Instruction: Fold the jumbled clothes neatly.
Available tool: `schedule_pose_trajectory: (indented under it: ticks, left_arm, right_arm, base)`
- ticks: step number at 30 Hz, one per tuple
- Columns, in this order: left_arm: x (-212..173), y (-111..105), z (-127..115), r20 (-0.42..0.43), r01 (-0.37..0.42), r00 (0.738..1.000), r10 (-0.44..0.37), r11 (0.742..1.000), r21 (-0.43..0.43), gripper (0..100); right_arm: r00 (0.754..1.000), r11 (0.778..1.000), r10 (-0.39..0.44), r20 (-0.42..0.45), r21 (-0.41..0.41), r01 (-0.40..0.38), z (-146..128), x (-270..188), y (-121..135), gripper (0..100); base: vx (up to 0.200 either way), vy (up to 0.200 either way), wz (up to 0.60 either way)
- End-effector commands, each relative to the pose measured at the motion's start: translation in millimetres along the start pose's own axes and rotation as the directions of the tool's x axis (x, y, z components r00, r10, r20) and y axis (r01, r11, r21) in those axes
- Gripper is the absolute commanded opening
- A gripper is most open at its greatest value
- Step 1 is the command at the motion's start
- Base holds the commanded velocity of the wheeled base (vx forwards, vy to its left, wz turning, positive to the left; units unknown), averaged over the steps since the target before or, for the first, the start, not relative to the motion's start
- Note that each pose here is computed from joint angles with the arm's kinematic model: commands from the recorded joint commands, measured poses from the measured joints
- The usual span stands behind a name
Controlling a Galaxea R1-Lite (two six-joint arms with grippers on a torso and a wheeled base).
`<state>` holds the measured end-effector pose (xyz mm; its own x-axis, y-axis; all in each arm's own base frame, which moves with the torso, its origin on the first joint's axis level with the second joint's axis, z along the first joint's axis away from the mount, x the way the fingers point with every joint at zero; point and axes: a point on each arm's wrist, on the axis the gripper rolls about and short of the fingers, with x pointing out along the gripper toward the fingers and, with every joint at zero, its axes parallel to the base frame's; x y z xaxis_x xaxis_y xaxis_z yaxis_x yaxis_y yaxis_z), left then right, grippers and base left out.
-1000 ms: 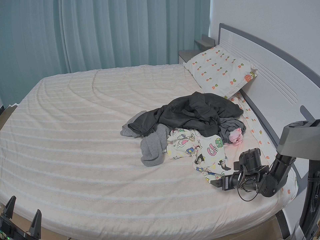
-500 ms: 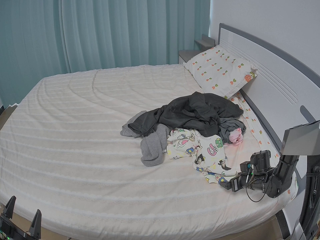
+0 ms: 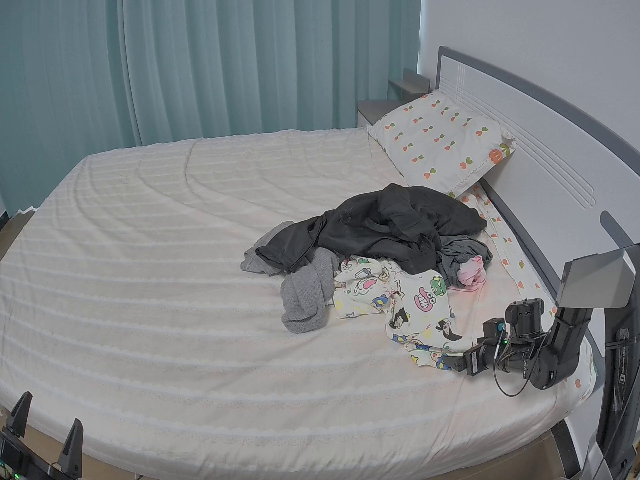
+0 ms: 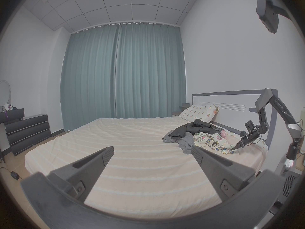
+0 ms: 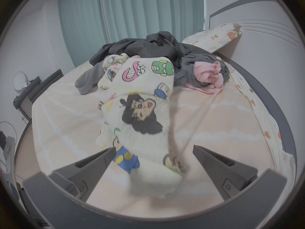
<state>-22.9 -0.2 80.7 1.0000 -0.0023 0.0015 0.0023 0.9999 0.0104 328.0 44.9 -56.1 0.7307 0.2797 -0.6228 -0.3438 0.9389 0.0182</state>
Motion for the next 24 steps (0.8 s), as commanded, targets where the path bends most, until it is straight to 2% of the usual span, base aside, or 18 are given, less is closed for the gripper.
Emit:
schedule_pose_trajectory:
  ticks: [1, 4, 7, 8, 11, 16, 20, 24]
  left_arm:
    - [1, 0, -5, -0.009, 0.001, 1.0, -0.001, 1.0, 0.0, 100]
    - [1, 0, -5, -0.009, -0.001, 1.0, 0.001, 1.0, 0.0, 100]
    - [1, 0, -5, -0.008, -0.001, 1.0, 0.001, 1.0, 0.0, 100]
    - [1, 0, -5, -0.009, -0.001, 1.0, 0.001, 1.0, 0.0, 100]
    - [1, 0, -5, -0.009, -0.001, 1.0, 0.001, 1.0, 0.0, 100]
    - [1, 0, -5, -0.009, -0.001, 1.0, 0.001, 1.0, 0.0, 100]
    - [1, 0, -5, -0.009, -0.001, 1.0, 0.001, 1.0, 0.0, 100]
    - [1, 0, -5, -0.009, -0.001, 1.0, 0.001, 1.0, 0.0, 100]
  right_arm:
    - [0.999, 0.999, 0.04, 0.024, -0.006, -0.04, 2, 18, -1, 100]
    - [0.993, 0.994, 0.112, 0.028, -0.014, -0.111, 4, 20, 5, 100]
    - [0.992, 0.992, 0.129, 0.007, -0.012, -0.129, 4, 24, 7, 100]
    - [0.991, 0.991, 0.132, -0.006, -0.008, -0.132, 4, 26, 7, 0]
    - [0.989, 0.99, 0.144, -0.015, -0.004, -0.144, 5, 27, 7, 0]
    - [0.977, 0.977, 0.213, 0.027, 0.007, -0.213, 12, 21, 7, 0]
    - [0.956, 0.955, 0.286, 0.066, 0.063, -0.291, 20, -1, 12, 0]
    - [0.918, 0.917, 0.385, 0.092, 0.08, -0.392, 16, -36, 23, 0]
  base:
    - [0.0, 0.0, 0.0]
    - [0.0, 0.0, 0.0]
    - [0.0, 0.0, 0.0]
    - [0.0, 0.0, 0.0]
    - [0.0, 0.0, 0.0]
    - [0.0, 0.0, 0.0]
    - [0.0, 0.0, 0.0]
    - [0.0, 0.0, 0.0]
